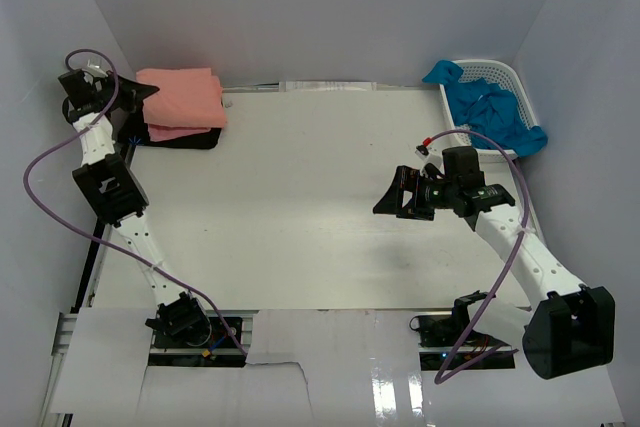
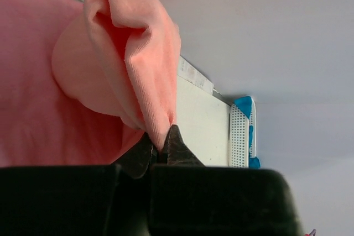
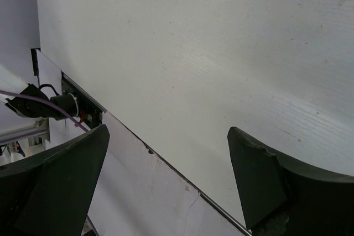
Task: Fold and stack the t-shirts
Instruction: Put the neatly folded tshirt into the corner of the board with the left arm
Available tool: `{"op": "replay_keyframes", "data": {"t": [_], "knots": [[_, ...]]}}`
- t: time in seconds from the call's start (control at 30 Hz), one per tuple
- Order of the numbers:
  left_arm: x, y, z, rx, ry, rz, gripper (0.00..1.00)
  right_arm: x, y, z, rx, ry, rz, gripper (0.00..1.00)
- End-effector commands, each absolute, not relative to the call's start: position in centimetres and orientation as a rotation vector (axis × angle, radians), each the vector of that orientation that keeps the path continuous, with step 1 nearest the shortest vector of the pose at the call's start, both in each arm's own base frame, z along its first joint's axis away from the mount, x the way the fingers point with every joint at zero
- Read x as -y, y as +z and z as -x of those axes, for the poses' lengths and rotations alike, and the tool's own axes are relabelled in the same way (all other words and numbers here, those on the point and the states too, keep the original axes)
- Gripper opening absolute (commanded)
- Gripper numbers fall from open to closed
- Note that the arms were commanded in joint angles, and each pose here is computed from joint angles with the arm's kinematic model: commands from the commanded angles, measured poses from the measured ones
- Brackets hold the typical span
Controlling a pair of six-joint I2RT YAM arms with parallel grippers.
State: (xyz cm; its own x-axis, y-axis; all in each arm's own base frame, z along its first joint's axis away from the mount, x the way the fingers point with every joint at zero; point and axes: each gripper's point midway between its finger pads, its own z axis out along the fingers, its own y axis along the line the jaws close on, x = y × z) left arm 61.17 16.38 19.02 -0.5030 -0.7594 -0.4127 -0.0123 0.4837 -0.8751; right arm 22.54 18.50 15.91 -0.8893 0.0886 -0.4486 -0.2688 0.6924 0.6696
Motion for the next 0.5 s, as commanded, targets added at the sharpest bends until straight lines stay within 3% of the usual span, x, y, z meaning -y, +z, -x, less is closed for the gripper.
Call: {"op": "replay_keyframes", "data": {"t": [0.0, 0.03, 0.13, 0.3, 0.37, 0.47], "knots": [[-20.1, 20.6, -60.8, -1.831, -0.974, 0.681, 0.00, -19.0, 16.8, -23.0, -2.411, 1.102, 0.168, 0.94], [-20.3, 20.5, -60.8, -1.834, -0.962, 0.691, 0.00, -18.9, 16.7, -23.0, -2.415, 1.102, 0.167, 0.94], [-20.9, 20.3, -60.7, -1.848, -0.908, 0.724, 0.16, -19.0, 16.5, -22.9, -2.416, 1.108, 0.169, 0.94], [-22.1, 20.9, -60.6, -1.860, -0.790, 0.736, 0.28, -19.0, 16.2, -22.7, -2.421, 1.117, 0.170, 0.94], [-22.8, 20.6, -60.4, -1.873, -0.723, 0.772, 0.40, -19.0, 16.0, -22.6, -2.423, 1.120, 0.169, 0.94], [-23.3, 21.0, -60.3, -1.888, -0.625, 0.785, 0.48, -19.1, 15.9, -22.5, -2.420, 1.128, 0.170, 0.94]]}}
